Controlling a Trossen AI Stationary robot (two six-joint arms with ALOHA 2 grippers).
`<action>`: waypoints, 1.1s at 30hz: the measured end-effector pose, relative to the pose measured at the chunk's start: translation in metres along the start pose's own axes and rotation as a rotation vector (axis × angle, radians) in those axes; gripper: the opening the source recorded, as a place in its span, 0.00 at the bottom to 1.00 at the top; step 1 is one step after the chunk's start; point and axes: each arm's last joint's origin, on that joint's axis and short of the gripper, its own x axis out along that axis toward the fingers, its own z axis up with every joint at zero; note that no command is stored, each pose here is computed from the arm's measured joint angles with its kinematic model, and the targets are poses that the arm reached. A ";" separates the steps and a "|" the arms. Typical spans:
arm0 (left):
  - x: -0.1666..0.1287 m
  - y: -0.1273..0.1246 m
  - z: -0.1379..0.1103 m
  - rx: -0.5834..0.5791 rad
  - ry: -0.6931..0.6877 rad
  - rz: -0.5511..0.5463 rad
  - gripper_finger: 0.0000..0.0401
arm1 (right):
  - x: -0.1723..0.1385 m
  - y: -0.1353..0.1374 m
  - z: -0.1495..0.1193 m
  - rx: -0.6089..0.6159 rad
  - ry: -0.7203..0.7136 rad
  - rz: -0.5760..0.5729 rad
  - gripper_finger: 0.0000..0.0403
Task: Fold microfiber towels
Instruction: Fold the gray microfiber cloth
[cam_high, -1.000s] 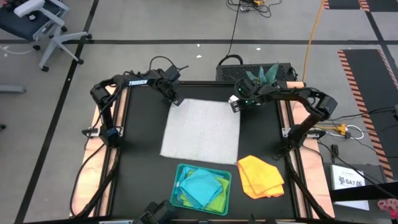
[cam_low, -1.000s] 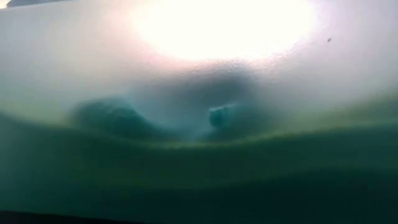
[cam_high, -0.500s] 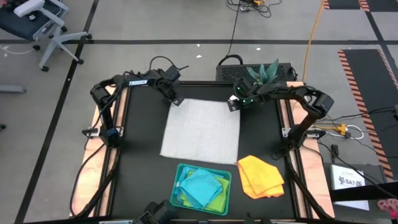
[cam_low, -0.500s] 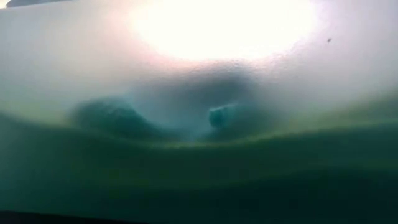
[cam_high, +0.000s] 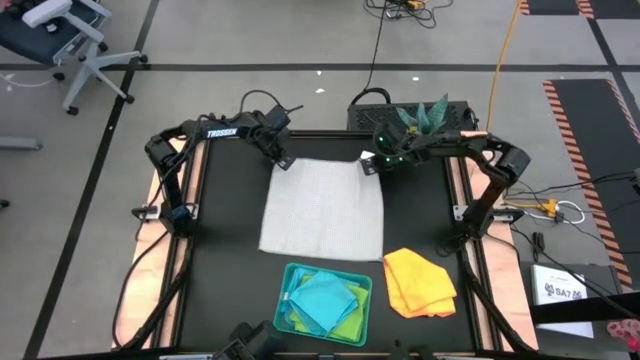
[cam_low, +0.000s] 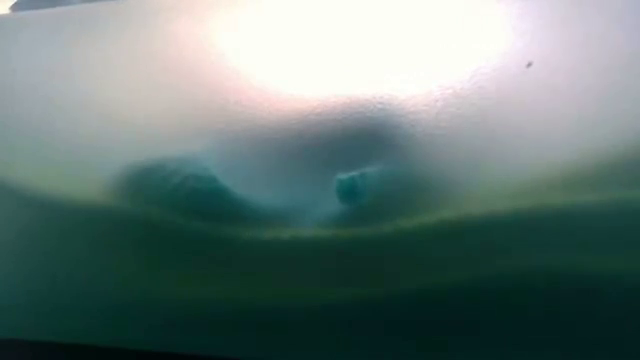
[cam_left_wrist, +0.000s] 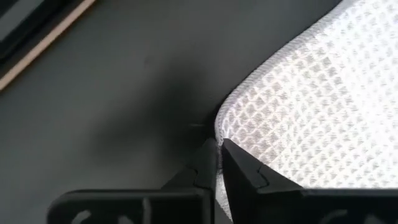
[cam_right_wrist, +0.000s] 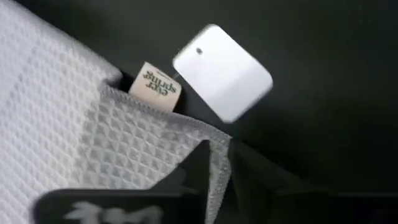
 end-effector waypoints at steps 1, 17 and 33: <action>0.000 0.001 0.000 0.005 0.001 0.005 0.03 | -0.002 0.000 0.001 -0.011 -0.009 0.002 0.08; 0.000 0.003 0.000 -0.009 -0.002 0.021 0.02 | -0.014 -0.011 0.005 -0.027 -0.019 -0.010 0.00; -0.031 0.018 0.027 -0.030 -0.142 0.054 0.01 | -0.053 -0.028 0.020 -0.014 -0.164 0.007 0.00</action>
